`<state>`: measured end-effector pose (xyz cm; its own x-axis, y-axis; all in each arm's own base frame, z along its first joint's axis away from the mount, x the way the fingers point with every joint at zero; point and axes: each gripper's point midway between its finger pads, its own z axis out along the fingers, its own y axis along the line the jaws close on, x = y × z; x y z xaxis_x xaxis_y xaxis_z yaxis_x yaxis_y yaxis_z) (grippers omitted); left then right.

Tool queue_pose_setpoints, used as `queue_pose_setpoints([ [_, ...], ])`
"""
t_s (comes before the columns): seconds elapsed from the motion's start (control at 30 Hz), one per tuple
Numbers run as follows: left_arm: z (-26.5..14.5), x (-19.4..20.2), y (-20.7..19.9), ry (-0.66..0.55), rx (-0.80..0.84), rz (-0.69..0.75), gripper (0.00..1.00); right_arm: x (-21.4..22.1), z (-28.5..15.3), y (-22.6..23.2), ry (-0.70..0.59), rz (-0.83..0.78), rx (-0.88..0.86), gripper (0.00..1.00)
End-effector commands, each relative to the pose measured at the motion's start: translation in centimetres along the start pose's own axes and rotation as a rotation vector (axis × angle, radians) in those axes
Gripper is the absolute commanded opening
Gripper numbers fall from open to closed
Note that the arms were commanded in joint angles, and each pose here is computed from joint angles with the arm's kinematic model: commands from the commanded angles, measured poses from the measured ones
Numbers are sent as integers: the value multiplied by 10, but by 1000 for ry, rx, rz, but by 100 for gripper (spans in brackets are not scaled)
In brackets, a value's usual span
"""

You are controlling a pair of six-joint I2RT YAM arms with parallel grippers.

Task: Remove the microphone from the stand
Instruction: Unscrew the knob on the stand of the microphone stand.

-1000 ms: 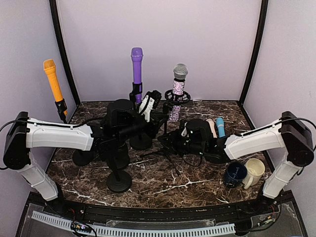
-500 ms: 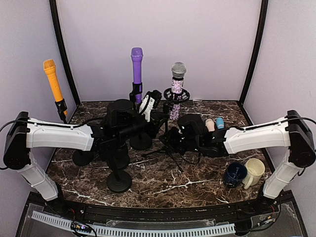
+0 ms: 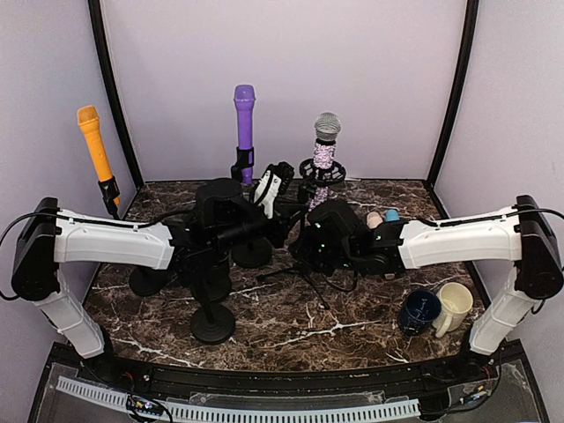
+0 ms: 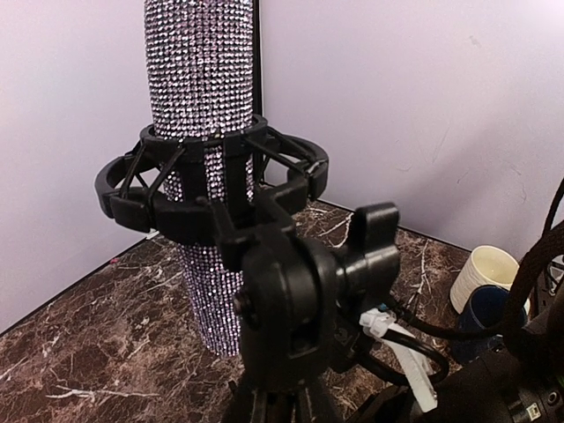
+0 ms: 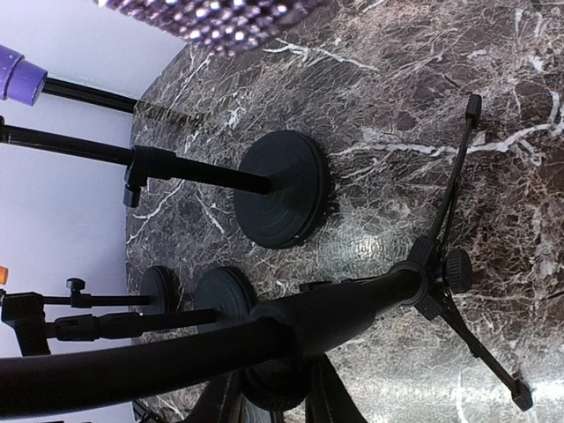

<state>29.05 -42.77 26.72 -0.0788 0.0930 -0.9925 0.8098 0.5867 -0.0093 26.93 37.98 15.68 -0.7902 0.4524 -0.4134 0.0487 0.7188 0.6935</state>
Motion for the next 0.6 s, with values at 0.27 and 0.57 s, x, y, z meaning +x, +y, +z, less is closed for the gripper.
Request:
queue_pose_setpoints([
  [0.27, 10, 16, -8, 63, 27, -29, 0, -26, -10, 0, -119, -7, -5, 17],
  [0.57, 13, 9, -5, 59, 12, -31, 0, -33, -47, 0, -161, 48, -175, 68],
])
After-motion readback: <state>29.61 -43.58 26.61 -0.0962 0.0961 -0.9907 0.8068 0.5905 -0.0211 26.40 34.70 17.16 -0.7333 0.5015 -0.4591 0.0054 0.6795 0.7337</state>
